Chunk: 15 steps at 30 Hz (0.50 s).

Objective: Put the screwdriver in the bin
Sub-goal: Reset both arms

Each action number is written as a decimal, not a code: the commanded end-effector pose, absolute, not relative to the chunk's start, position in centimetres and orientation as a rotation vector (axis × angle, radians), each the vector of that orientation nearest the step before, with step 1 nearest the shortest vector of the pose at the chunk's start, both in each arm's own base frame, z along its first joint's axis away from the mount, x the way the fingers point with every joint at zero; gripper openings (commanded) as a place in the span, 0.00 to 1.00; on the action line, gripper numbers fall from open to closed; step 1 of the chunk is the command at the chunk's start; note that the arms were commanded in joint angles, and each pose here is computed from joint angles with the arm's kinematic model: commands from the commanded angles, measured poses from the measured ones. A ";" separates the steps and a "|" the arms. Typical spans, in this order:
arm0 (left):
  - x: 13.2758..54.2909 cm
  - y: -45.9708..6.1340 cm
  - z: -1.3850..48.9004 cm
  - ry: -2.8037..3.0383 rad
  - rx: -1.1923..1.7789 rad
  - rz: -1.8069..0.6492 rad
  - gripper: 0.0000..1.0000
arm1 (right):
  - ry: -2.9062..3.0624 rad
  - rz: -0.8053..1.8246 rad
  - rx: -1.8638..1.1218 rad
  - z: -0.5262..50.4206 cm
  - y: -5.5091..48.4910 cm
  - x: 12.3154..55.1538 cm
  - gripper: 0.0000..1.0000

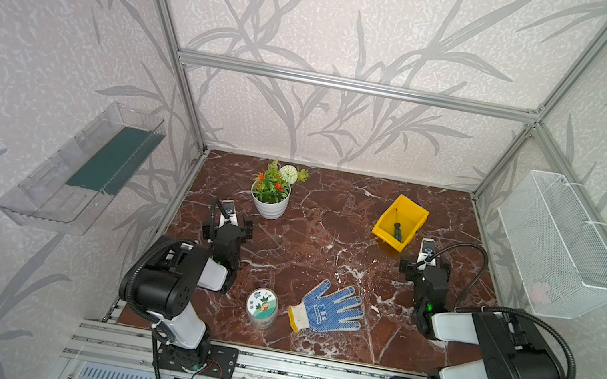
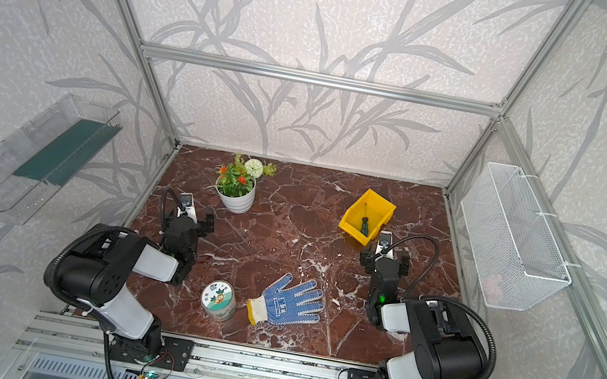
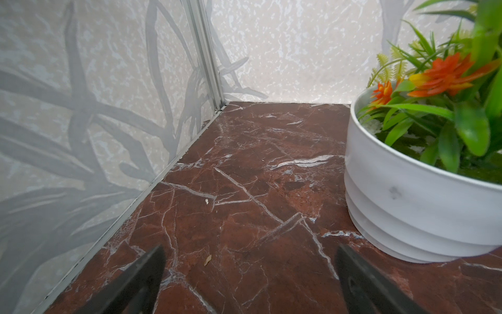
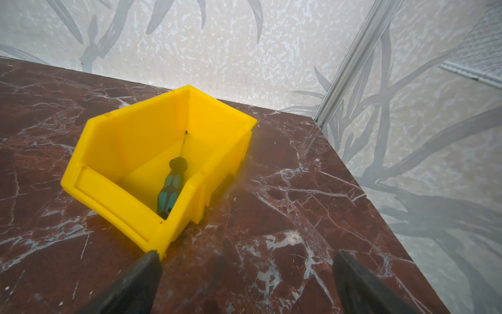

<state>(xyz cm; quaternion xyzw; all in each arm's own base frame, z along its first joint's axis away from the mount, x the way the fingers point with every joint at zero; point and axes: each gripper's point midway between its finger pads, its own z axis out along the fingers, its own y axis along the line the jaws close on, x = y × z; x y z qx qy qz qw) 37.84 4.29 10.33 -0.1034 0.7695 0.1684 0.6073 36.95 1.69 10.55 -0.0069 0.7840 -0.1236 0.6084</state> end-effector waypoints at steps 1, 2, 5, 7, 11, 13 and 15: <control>38.0 4.3 10.8 1.767 -0.246 0.378 0.99 | 1.837 -0.232 -0.014 10.1 2.2 38.5 0.99; 38.0 4.3 10.8 1.767 -0.248 0.378 0.99 | 1.839 -0.236 -0.024 9.9 2.4 38.9 0.99; 38.0 4.3 10.8 1.767 -0.248 0.377 1.00 | 1.838 -0.225 -0.019 9.9 2.1 39.0 0.99; 38.0 4.3 10.8 1.767 -0.249 0.379 0.99 | 1.843 -0.225 -0.021 9.8 2.1 39.1 0.99; 38.0 4.3 10.8 1.768 -0.247 0.378 0.99 | 1.842 -0.225 -0.021 9.9 2.1 39.1 0.99; 38.0 4.3 10.7 1.768 -0.247 0.378 0.99 | 1.842 -0.225 -0.021 9.9 2.1 39.1 0.99; 38.0 4.4 10.8 1.768 -0.248 0.379 0.99 | 1.843 -0.226 -0.022 9.8 2.1 39.1 0.99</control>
